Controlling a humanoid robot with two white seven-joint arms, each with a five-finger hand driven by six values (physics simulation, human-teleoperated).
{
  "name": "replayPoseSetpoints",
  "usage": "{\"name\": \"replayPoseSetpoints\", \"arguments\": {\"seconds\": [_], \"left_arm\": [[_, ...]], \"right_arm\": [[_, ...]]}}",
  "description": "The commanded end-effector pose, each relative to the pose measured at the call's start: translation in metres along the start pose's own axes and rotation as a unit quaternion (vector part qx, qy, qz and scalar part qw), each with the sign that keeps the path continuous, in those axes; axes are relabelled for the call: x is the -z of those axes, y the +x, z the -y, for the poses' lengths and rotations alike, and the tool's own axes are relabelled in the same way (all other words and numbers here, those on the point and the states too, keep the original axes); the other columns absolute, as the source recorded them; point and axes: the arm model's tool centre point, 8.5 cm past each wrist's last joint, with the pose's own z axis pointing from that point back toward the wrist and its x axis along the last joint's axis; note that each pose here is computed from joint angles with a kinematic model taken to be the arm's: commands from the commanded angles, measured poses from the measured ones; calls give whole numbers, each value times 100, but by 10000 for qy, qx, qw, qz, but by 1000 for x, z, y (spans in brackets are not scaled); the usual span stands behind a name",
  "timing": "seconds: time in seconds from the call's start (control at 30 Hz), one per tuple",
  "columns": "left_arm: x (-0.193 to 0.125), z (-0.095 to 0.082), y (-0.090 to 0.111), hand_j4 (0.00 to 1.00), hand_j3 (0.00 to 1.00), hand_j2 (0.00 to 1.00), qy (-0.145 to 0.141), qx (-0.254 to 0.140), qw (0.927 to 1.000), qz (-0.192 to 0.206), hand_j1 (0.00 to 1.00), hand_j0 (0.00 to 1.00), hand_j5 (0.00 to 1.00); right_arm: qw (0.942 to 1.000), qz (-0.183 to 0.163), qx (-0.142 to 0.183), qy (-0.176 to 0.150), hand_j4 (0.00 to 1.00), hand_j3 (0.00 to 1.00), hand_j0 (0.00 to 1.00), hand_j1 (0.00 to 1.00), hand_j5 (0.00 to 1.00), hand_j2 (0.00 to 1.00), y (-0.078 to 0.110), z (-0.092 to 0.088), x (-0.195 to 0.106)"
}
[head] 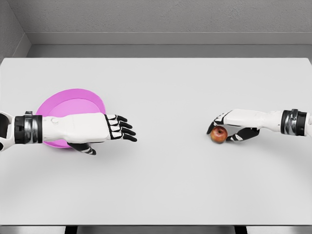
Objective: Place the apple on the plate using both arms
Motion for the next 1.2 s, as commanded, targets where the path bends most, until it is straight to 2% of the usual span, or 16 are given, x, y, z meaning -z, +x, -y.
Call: {"name": "replayPoseSetpoints", "arguments": {"seconds": [0.0, 0.47, 0.57, 0.7, 0.8, 0.83, 0.93, 0.97, 1.03, 1.07, 1.1, 1.17], "left_arm": [[0, 0, 0, 100, 100, 100, 18, -23, 10000, -3, 100, 100, 100], [-1, 1, -2, 100, 100, 100, 4, -45, 10000, -32, 100, 100, 100], [-1, 1, -2, 100, 100, 100, 4, -45, 10000, -32, 100, 100, 100], [-1, 1, -2, 100, 100, 100, 4, -45, 10000, -32, 100, 100, 100], [-1, 1, -2, 100, 100, 100, 2, -36, 10000, -27, 100, 100, 100], [-1, 1, -2, 100, 100, 100, 6, -41, 10000, -25, 100, 100, 100], [-1, 1, -2, 100, 100, 100, 4, -45, 10000, -32, 100, 100, 100], [-1, 1, -2, 100, 100, 100, 4, -45, 10000, -32, 100, 100, 100], [-1, 1, -2, 100, 100, 100, 4, -45, 10000, -32, 100, 100, 100], [-1, 1, -2, 100, 100, 100, 4, -45, 10000, -32, 100, 100, 100], [-1, 1, -2, 100, 100, 100, 4, -45, 10000, -32, 100, 100, 100], [-1, 0, -2, 100, 100, 100, 7, -38, 10000, -33, 100, 100, 100]], "right_arm": [[10000, 3, 47, -34, 61, 61, 61, 61, 61, 61, -1, 0, 0], [9998, 11, 86, -173, 58, 58, 58, 58, 58, 58, -2, 8, -2], [9993, 102, 213, -283, 55, 55, 55, 55, 55, 55, -1, 10, -2], [9990, 238, 112, -360, 49, 49, 49, 49, 49, 49, 7, 21, 5], [9957, 816, -245, -365, 44, 44, 44, 44, 44, 44, 43, 42, 37], [9924, 1115, -387, -355, 44, 44, 44, 44, 44, 44, 61, 50, 54], [9750, 2072, -756, -258, 44, 44, 44, 44, 44, 44, 126, 63, 109], [9722, 2178, -824, -254, 44, 44, 44, 44, 44, 44, 134, 67, 115], [9735, 2089, -879, -318, 45, 45, 45, 45, 45, 45, 130, 75, 108], [9753, 1977, -862, -480, 53, 53, 53, 53, 53, 53, 123, 84, 101], [9796, 1718, -818, -644, 68, 68, 68, 68, 68, 68, 106, 92, 85], [9852, 1184, -816, -935, 90, 90, 90, 90, 90, 90, 76, 109, 45]]}}
